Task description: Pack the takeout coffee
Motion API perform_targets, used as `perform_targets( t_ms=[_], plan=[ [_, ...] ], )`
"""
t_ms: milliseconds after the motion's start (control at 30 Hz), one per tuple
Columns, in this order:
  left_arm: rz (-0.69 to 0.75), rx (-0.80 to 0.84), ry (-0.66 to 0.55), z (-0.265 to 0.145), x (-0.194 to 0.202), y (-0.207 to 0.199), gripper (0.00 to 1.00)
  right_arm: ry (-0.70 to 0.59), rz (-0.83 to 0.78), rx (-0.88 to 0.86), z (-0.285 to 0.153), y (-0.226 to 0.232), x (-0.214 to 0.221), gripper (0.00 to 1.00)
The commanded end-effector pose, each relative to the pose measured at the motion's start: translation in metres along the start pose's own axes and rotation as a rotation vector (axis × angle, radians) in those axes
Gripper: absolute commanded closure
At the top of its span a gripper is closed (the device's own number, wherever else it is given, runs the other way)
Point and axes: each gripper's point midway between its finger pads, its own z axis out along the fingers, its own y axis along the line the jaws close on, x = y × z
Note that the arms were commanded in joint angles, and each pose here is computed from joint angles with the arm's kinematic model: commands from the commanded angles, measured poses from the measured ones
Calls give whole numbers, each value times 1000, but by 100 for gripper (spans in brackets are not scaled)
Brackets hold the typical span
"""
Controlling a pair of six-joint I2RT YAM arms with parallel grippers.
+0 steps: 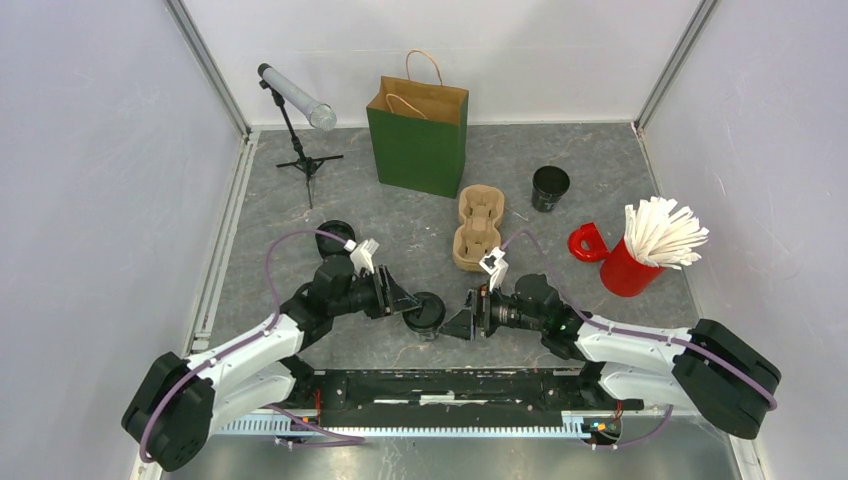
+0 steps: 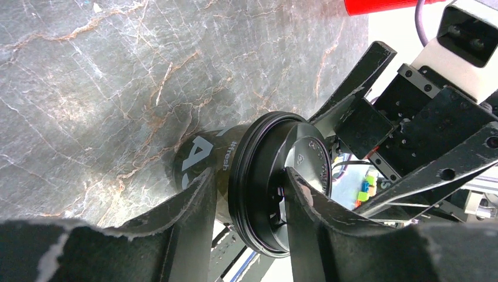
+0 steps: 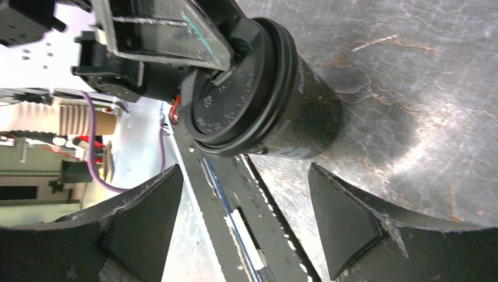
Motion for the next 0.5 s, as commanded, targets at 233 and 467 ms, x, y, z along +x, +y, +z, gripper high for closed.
perform_targets(
  t_ms=[233, 467],
  plan=[
    [-43, -95, 19, -4, 26, 27, 49, -118, 96, -88, -4, 33, -20, 15],
    [-37, -92, 31, 2, 30, 24, 49, -97, 112, -57, 1, 28, -13, 16]
  ],
)
